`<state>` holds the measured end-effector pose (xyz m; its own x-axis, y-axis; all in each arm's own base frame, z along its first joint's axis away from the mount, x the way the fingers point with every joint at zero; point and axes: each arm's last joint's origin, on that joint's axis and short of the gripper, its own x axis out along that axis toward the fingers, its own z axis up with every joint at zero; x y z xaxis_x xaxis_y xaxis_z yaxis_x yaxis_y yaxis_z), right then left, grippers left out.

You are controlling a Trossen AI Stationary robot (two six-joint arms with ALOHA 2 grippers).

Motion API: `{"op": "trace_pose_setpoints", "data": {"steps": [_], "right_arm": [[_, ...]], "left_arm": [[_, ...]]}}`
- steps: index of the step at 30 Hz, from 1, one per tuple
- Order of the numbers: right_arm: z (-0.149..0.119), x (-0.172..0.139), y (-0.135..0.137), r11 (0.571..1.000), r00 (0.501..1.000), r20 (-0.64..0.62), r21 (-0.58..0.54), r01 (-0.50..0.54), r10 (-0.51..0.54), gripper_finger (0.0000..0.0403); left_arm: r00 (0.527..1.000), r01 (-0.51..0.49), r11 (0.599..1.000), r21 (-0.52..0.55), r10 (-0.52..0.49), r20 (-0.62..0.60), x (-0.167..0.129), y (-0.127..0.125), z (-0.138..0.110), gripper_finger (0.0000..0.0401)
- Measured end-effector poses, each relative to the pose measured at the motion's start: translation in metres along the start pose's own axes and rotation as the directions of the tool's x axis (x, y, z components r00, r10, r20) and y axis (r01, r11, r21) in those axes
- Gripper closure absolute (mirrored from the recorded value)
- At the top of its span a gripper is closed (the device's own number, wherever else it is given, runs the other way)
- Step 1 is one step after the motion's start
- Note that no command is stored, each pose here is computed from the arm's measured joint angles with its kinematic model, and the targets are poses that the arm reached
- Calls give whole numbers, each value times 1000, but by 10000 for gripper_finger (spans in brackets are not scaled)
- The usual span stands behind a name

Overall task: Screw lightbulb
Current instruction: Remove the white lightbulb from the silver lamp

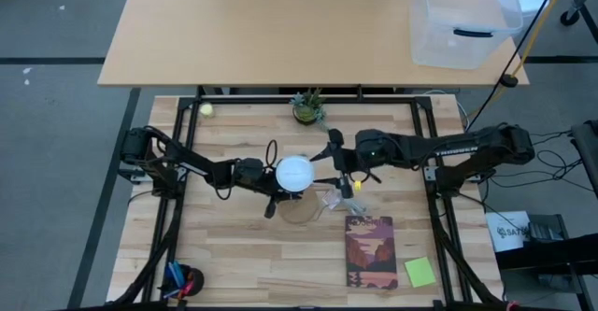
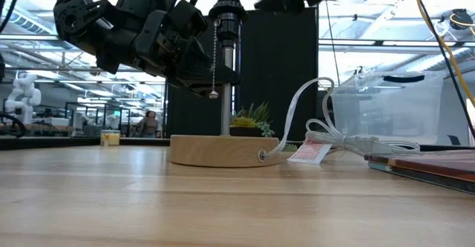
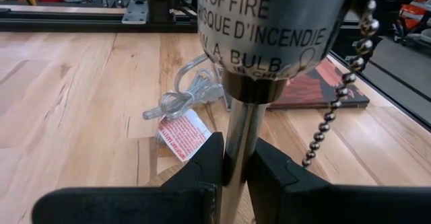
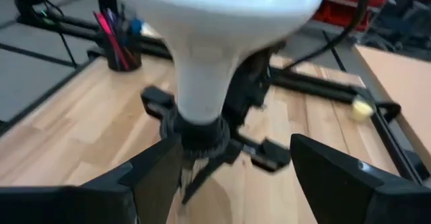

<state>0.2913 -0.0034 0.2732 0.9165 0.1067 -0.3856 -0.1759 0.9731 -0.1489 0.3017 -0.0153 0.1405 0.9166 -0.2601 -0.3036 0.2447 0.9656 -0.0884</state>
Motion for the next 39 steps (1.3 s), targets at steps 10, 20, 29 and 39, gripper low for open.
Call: {"op": "trace_pose_setpoints", "data": {"steps": [10,20,29,39], "right_arm": [[-30,5,22,989,989,-101,88,119,-110,133],[-21,7,57,975,972,112,103,195,-206,133],[-26,28,72,936,933,161,205,287,-321,133],[-28,47,73,904,876,267,265,335,-402,133]], "left_arm": [[1000,-26,1000,0,26,2,0,1,0,355],[996,-88,996,-2,88,17,0,3,1,355],[990,-143,990,-10,143,20,0,4,2,355],[983,-181,983,-28,182,25,0,6,2,355]]}}
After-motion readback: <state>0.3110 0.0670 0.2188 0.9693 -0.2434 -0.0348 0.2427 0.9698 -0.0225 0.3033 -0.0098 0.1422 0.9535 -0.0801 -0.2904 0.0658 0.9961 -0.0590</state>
